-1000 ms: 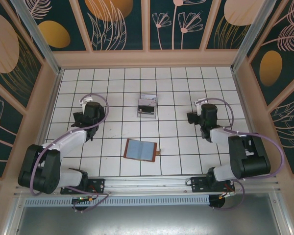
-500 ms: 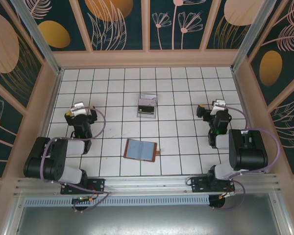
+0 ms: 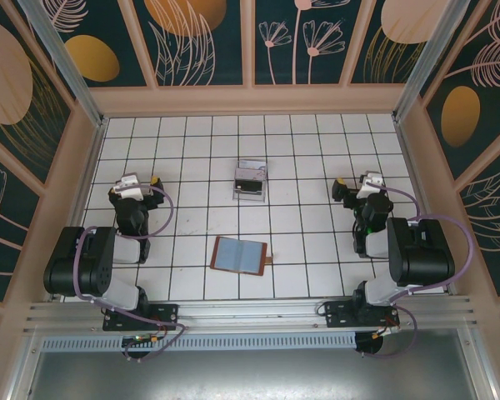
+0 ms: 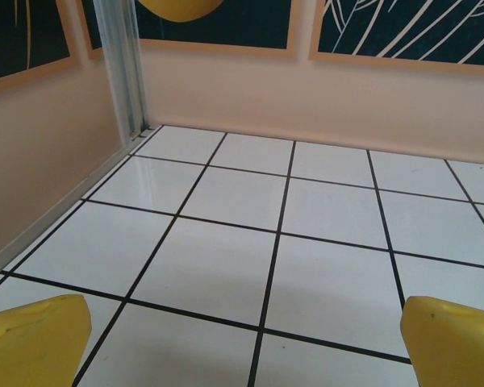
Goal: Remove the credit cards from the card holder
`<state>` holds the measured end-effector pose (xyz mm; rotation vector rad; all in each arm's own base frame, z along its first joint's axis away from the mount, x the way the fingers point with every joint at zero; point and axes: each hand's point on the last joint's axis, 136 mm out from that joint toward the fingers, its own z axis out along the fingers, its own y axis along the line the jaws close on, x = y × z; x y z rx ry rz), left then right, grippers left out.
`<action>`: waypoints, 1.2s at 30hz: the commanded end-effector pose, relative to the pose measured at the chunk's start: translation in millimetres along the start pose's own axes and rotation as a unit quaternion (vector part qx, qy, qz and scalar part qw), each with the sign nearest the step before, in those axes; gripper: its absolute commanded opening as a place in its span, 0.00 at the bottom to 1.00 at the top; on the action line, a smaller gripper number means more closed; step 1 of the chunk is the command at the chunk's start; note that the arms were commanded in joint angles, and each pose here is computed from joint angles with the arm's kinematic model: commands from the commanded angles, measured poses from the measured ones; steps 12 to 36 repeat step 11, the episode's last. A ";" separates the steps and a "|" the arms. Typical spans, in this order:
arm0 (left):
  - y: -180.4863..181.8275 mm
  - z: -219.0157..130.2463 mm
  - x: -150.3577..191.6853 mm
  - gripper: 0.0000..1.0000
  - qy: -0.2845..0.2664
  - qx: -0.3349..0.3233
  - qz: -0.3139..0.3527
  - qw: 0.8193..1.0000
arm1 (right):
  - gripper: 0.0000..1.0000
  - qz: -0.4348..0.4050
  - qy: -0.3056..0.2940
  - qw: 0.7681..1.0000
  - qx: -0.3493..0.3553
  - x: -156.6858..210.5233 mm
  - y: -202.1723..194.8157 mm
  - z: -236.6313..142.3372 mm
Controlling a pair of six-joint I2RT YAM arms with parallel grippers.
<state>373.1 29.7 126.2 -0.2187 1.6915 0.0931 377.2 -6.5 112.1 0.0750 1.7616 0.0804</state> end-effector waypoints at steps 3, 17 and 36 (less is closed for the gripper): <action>-5.0 -0.7 -9.9 0.98 -0.021 0.016 0.000 1.000 | 0.99 0.006 -0.021 1.000 0.003 -8.3 0.1 -1.2; -5.2 -0.7 -10.0 0.99 -0.021 0.016 0.000 1.000 | 0.99 0.007 -0.021 1.000 0.002 -8.5 0.3 -1.1; -5.2 -0.7 -10.0 0.99 -0.021 0.016 0.000 1.000 | 0.99 0.007 -0.021 1.000 0.002 -8.5 0.3 -1.1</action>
